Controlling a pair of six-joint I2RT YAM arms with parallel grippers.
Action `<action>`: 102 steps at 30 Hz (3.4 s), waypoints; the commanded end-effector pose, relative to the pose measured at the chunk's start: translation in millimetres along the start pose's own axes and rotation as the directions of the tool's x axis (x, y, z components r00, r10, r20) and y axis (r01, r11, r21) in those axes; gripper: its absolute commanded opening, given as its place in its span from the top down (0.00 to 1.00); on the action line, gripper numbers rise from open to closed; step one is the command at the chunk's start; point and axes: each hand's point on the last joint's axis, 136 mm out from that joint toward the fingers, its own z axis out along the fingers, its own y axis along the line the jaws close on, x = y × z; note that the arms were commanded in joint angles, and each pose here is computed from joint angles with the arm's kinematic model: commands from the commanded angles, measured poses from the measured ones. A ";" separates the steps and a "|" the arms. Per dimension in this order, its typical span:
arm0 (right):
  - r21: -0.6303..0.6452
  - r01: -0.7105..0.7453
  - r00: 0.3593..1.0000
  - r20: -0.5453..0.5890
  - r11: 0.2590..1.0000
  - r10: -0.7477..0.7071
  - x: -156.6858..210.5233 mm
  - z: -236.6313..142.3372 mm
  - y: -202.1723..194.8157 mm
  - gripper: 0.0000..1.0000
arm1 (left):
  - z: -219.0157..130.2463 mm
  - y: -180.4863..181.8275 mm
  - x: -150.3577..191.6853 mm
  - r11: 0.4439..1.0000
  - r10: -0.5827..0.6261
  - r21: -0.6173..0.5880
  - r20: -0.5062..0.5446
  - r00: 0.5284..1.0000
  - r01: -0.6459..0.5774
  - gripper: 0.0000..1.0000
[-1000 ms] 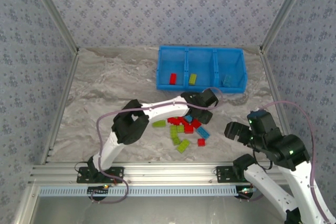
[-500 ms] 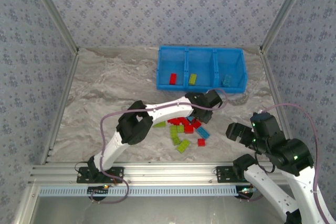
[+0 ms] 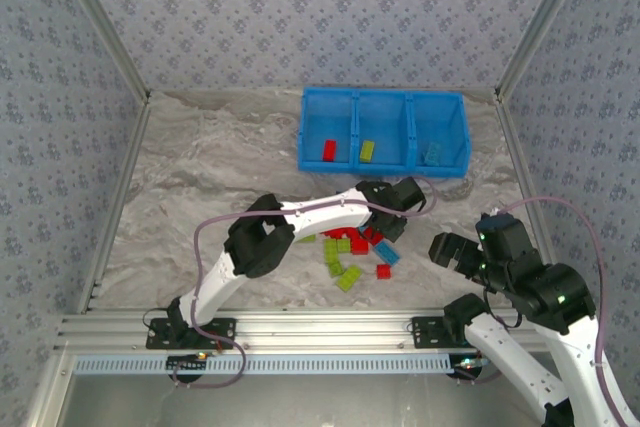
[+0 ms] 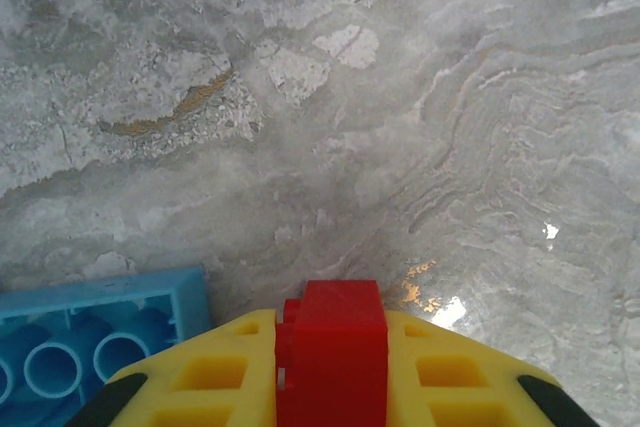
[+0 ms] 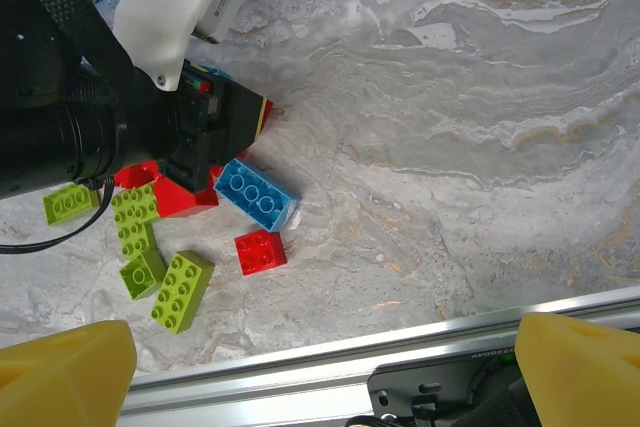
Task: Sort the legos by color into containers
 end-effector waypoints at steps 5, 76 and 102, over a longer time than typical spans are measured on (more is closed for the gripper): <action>-0.045 -0.020 0.999 0.041 0.999 0.021 -10.7 -6.0 10.4 0.00 | -68.9 8.1 -52.2 0.992 -0.100 0.088 0.186 0.977 0.085 0.84; 0.018 0.440 0.856 -0.311 0.898 -0.413 -27.2 267.4 108.3 0.25 | -332.1 111.2 140.8 0.932 0.296 -0.044 0.663 0.688 -0.359 0.01; 0.038 0.464 0.824 -0.385 0.885 -0.416 -16.5 297.8 97.7 0.38 | -314.9 113.4 135.4 0.940 0.285 -0.052 0.665 0.690 -0.337 0.01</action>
